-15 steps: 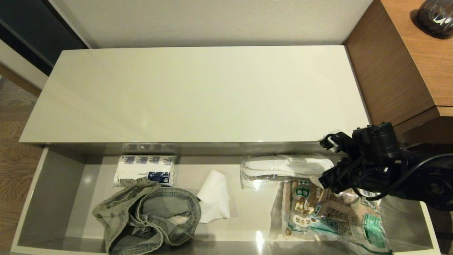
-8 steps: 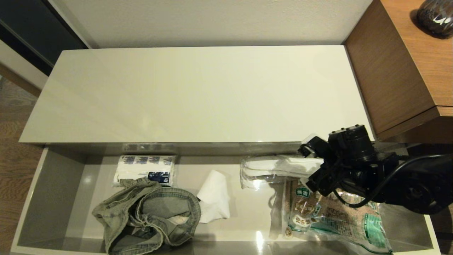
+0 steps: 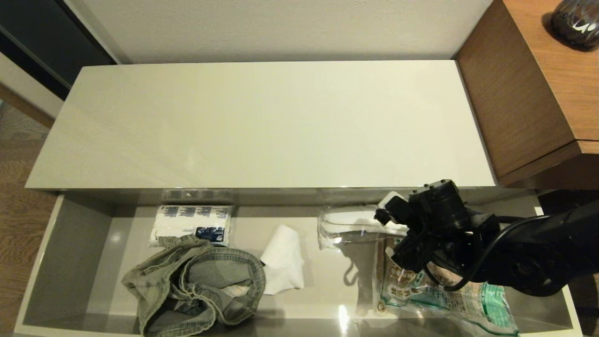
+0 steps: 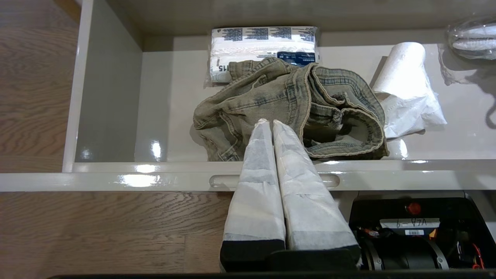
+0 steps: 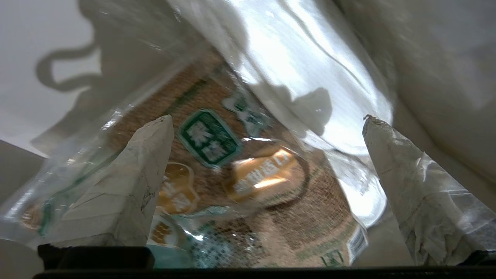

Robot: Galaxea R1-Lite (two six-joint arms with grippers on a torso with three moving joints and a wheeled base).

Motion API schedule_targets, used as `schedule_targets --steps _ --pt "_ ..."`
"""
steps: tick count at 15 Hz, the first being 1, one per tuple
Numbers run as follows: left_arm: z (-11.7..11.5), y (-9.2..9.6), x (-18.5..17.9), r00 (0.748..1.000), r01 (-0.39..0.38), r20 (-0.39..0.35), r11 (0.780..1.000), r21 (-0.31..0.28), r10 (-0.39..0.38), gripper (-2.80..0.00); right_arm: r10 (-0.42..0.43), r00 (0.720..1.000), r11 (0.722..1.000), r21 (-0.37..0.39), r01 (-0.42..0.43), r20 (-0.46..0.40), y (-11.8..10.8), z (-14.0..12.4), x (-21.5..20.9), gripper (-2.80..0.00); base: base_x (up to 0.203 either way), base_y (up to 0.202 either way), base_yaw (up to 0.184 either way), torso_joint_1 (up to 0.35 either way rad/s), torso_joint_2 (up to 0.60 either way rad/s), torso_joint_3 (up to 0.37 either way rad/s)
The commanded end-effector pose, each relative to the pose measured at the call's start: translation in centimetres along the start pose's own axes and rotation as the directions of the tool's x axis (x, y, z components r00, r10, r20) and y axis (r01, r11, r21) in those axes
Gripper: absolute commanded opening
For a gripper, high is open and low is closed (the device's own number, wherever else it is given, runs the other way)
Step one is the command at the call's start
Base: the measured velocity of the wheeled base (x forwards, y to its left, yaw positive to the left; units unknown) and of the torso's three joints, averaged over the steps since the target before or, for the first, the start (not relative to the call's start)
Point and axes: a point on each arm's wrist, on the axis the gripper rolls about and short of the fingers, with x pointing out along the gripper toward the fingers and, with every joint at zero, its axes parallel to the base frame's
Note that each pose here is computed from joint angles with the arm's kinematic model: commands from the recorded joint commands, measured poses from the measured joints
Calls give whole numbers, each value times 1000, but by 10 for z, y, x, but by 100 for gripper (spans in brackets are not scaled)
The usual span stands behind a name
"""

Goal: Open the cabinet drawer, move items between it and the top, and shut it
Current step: Take out the disposable slippers from the drawer

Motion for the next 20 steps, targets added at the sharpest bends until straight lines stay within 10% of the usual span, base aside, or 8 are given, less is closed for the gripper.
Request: schedule_targets --steps 1,20 --pt "0 0 0 1000 -1 -2 1000 0 1 -280 15 1000 1000 -23 -15 1 10 4 4 0 0 0 0 0 0 0" --pt "0 0 0 1000 0 -2 1000 0 0 -280 -168 983 982 97 160 79 5 22 28 0 0 0 0 0 0 0"
